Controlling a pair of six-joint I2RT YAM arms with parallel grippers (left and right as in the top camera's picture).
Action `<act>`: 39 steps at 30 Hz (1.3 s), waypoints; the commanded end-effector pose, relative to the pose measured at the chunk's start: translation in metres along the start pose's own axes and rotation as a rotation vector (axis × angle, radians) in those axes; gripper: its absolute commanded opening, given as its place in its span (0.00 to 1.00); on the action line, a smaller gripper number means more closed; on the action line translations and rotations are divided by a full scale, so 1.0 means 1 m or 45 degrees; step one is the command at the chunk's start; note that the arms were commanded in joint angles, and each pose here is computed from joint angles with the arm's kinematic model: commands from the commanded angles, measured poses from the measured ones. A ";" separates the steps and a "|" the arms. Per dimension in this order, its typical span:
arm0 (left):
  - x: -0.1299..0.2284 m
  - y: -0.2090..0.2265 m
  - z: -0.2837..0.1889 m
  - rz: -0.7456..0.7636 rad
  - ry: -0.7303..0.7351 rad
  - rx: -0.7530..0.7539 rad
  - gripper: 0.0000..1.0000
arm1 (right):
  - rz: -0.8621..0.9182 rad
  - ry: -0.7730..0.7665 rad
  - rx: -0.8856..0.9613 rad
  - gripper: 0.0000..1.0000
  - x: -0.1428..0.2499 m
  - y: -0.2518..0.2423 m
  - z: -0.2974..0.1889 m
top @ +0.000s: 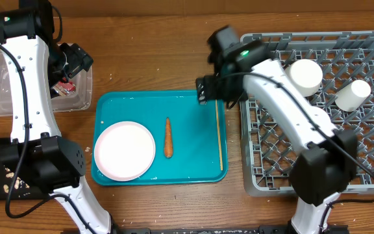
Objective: Sort waste into correct bins and load items into the dishwasher
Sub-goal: 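Return the right gripper to the tray and grasp the second chopstick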
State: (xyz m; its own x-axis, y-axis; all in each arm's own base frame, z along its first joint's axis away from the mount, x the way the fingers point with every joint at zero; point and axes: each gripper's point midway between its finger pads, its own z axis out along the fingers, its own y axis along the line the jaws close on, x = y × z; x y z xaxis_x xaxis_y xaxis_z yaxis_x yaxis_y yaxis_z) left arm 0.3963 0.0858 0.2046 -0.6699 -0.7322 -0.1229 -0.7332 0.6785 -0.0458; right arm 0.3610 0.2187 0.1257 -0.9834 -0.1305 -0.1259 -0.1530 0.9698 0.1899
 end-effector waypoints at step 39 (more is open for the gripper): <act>-0.004 -0.001 -0.009 -0.010 -0.044 0.013 1.00 | 0.118 0.271 0.119 0.87 0.039 -0.016 0.111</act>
State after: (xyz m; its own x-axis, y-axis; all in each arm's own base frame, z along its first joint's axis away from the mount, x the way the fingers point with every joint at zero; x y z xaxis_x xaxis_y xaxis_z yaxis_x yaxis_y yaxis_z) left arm 0.3963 0.0858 0.2047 -0.6698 -0.7322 -0.1232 -0.7332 0.6785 -0.0460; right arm 0.3361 0.2283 0.0219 -0.9903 -0.1066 0.0895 -0.0909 0.9823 0.1640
